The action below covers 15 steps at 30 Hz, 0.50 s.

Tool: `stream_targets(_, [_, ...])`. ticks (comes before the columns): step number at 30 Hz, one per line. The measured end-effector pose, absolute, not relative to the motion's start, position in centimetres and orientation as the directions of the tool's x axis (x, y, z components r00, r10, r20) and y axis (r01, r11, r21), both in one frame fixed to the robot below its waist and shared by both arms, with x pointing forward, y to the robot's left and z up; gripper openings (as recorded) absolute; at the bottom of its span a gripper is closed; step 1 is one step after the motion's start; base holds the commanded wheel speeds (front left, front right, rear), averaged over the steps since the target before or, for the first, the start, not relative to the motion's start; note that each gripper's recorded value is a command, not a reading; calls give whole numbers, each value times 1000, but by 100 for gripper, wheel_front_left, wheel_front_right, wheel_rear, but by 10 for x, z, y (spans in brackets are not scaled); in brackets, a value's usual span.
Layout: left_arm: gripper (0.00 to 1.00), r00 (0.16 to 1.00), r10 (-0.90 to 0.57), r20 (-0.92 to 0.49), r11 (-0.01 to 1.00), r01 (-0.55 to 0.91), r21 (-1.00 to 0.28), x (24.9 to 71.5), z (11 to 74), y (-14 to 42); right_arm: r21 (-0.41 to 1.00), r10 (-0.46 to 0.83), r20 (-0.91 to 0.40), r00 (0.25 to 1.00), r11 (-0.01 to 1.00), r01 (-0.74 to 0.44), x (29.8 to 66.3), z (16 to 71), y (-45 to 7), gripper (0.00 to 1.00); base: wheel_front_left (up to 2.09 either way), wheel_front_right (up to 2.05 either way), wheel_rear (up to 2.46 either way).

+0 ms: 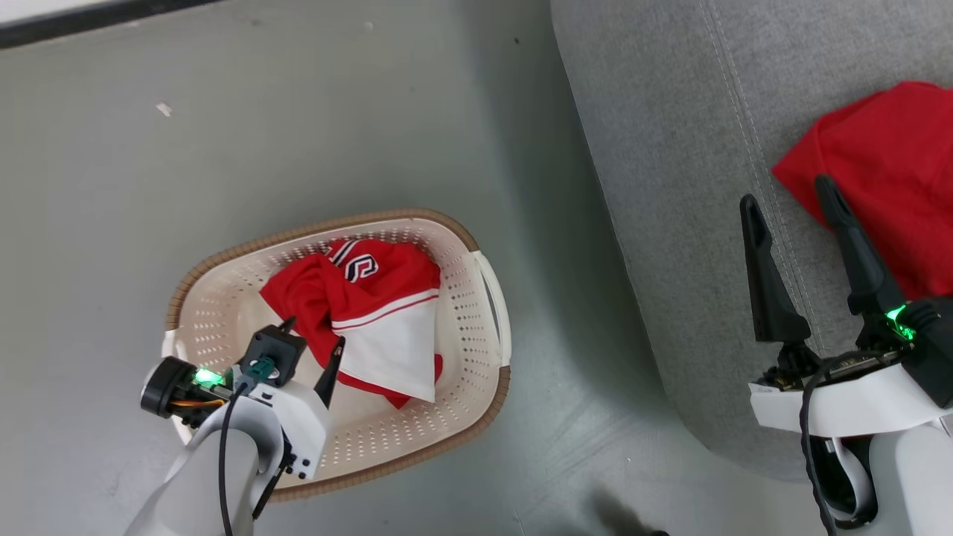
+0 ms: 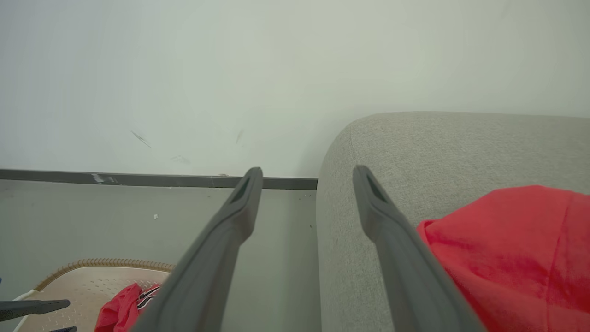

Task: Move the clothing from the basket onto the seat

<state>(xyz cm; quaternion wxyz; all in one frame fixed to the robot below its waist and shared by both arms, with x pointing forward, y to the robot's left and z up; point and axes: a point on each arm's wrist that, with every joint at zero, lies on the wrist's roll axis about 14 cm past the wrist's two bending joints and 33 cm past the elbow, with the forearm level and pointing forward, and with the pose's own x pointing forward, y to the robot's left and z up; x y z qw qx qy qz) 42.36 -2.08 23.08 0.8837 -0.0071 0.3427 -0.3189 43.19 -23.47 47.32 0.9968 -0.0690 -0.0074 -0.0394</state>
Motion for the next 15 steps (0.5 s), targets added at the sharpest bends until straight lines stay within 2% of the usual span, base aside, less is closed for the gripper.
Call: stream_targets(15, [100, 521, -540, -661, 807, 544, -231, 436, 178, -21, -159, -89, 1, 996, 983, 88, 448, 458, -244, 100, 0, 0, 0])
